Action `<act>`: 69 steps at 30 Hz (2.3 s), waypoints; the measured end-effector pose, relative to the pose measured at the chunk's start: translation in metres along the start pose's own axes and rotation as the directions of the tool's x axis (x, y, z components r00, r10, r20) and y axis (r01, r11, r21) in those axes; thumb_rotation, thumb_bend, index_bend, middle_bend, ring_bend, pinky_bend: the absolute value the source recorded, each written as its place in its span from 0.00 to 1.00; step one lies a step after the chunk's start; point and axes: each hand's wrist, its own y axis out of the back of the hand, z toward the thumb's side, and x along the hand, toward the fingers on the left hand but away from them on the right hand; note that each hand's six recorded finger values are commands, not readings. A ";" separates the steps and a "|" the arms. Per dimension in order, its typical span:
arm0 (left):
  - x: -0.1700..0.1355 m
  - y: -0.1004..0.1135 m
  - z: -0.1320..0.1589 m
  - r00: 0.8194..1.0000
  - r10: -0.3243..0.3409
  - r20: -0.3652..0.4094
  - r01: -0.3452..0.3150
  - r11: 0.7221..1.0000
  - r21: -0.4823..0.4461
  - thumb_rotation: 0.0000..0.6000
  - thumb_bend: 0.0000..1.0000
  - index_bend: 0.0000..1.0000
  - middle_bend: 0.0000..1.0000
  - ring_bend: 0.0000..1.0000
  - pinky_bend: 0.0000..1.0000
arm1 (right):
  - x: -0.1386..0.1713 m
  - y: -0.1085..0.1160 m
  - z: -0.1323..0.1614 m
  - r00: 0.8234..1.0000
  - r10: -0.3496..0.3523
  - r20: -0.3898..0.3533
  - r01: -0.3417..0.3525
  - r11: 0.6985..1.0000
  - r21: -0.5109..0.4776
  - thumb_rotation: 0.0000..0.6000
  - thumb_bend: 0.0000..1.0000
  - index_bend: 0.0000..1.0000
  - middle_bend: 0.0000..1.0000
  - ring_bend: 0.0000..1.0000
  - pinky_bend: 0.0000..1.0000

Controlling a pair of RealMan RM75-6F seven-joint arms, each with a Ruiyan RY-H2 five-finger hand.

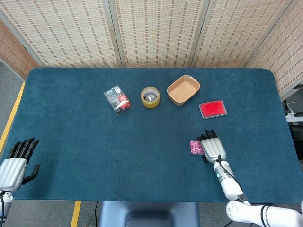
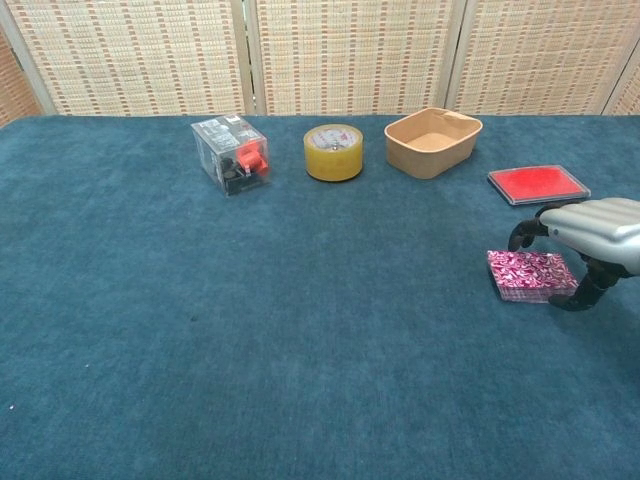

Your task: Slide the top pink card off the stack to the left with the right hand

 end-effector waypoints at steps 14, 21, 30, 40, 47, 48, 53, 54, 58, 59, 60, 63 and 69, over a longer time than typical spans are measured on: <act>-0.002 0.002 -0.001 1.000 -0.009 0.001 0.009 1.000 -0.006 1.00 0.47 0.00 0.00 0.00 0.02 | 0.000 0.002 0.009 1.000 -0.013 0.010 0.013 1.000 0.020 1.00 0.24 0.28 0.24 0.09 0.00; -0.002 0.001 -0.001 1.000 -0.012 0.000 0.012 1.000 -0.006 1.00 0.47 0.00 0.00 0.00 0.02 | -0.001 0.001 0.009 1.000 -0.010 0.020 0.009 1.000 0.021 1.00 0.24 0.30 0.27 0.13 0.00; -0.001 0.000 -0.001 1.000 -0.017 0.000 0.017 1.000 -0.001 1.00 0.47 0.00 0.00 0.00 0.02 | -0.003 0.002 0.010 0.999 -0.032 0.025 0.031 0.999 0.025 1.00 0.24 0.44 0.37 0.31 0.02; -0.001 0.000 -0.001 1.000 -0.019 -0.003 0.019 1.000 -0.001 1.00 0.47 0.00 0.00 0.00 0.02 | -0.003 0.006 0.014 0.997 -0.072 0.019 0.071 0.997 0.034 1.00 0.24 0.56 0.43 0.38 0.08; -0.001 0.000 -0.001 1.000 -0.018 -0.005 0.017 1.000 -0.002 1.00 0.47 0.00 0.00 0.00 0.02 | 0.001 0.011 0.016 0.994 -0.110 0.007 0.109 0.993 0.037 1.00 0.24 0.62 0.47 0.41 0.10; -0.001 0.000 -0.001 1.000 -0.017 -0.005 0.017 1.000 -0.002 1.00 0.47 0.00 0.00 0.00 0.02 | 0.002 0.012 0.017 0.993 -0.115 0.004 0.114 0.993 0.036 1.00 0.24 0.62 0.47 0.41 0.10; -0.001 0.000 0.000 1.000 -0.019 -0.005 0.019 1.000 -0.001 1.00 0.47 0.00 0.00 0.00 0.02 | 0.009 0.018 0.025 0.990 -0.138 -0.027 0.138 0.990 0.020 1.00 0.24 0.62 0.47 0.41 0.10; -0.001 0.000 0.000 1.000 -0.020 -0.006 0.020 1.000 0.000 1.00 0.47 0.00 0.00 0.00 0.02 | 0.011 0.020 0.027 0.989 -0.141 -0.034 0.141 0.990 0.016 1.00 0.24 0.62 0.47 0.41 0.10; -0.001 -0.001 0.001 1.000 -0.022 -0.006 0.022 1.000 0.001 1.00 0.47 0.00 0.00 0.00 0.02 | 0.016 0.025 0.046 0.985 -0.153 -0.085 0.154 0.988 0.008 1.00 0.24 0.62 0.47 0.41 0.10; -0.001 -0.001 0.001 1.000 -0.023 -0.005 0.023 1.000 0.001 1.00 0.47 0.00 0.00 0.00 0.02 | 0.017 0.026 0.051 0.983 -0.155 -0.097 0.157 0.988 0.010 1.00 0.24 0.62 0.47 0.41 0.10; -0.001 -0.001 0.001 1.000 -0.024 -0.005 0.024 1.000 0.001 1.00 0.47 0.00 0.00 0.00 0.02 | 0.018 0.026 0.057 0.981 -0.157 -0.111 0.159 0.987 0.013 1.00 0.24 0.62 0.47 0.41 0.10; -0.001 0.000 0.000 1.000 -0.025 -0.006 0.025 1.000 0.001 1.00 0.47 0.00 0.00 0.00 0.02 | 0.020 0.025 0.079 0.975 -0.158 -0.155 0.163 0.986 0.022 1.00 0.24 0.60 0.47 0.41 0.10; -0.002 0.000 -0.003 1.000 -0.024 -0.009 0.024 1.000 -0.003 1.00 0.47 0.00 0.00 0.00 0.02 | 0.019 0.013 0.115 0.966 -0.152 -0.211 0.170 0.983 0.070 1.00 0.24 0.25 0.31 0.29 0.09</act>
